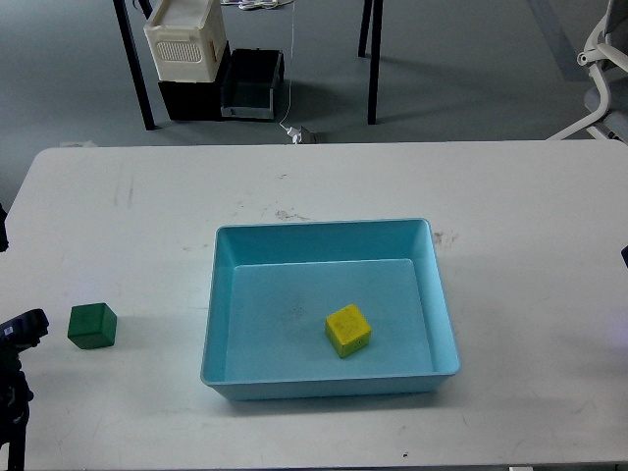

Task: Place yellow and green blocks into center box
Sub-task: 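Lift the left gripper away from the green cube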

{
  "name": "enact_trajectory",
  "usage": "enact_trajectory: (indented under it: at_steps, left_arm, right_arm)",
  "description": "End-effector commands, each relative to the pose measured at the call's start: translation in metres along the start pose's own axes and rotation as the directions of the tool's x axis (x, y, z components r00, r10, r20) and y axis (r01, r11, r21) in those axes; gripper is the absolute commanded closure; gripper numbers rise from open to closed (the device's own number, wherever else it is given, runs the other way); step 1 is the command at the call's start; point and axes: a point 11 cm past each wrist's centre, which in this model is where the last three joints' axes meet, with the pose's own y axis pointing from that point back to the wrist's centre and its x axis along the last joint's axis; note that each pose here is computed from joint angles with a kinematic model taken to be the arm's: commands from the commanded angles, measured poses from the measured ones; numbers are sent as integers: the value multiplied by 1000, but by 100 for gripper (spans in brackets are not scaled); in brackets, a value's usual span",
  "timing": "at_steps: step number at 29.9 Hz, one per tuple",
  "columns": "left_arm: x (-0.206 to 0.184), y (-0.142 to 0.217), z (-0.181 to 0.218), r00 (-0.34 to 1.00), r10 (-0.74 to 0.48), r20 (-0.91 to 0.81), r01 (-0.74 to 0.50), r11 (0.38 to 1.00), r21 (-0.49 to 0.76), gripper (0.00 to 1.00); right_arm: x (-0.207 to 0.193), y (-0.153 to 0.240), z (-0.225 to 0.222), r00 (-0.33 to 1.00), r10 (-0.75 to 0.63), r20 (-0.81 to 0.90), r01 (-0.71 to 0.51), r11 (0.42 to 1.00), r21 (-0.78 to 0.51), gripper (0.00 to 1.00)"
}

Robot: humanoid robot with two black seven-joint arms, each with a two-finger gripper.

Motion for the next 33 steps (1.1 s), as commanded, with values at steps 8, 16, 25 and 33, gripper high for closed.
enact_trajectory:
  at_steps: [8,16,25,33]
  left_arm:
    - [-68,-68,11,968,-193,158,164,970,178,0]
    - [-125,-112,-18,866,-360,347,158,855,494,0]
    - [-112,-96,-108,752,-547,368,61,614,787,0]
    - [-118,-94,-179,627,-714,312,-74,344,936,0]
  right_arm:
    - [-15,-4,10,999,-48,-9,47,997,-63,0]
    - [-19,-1,-7,998,-62,-31,62,998,-4,1]
    - [-26,1,-18,991,-116,-65,122,988,94,0]
    - [-21,-1,-7,994,-99,-44,101,993,64,0]
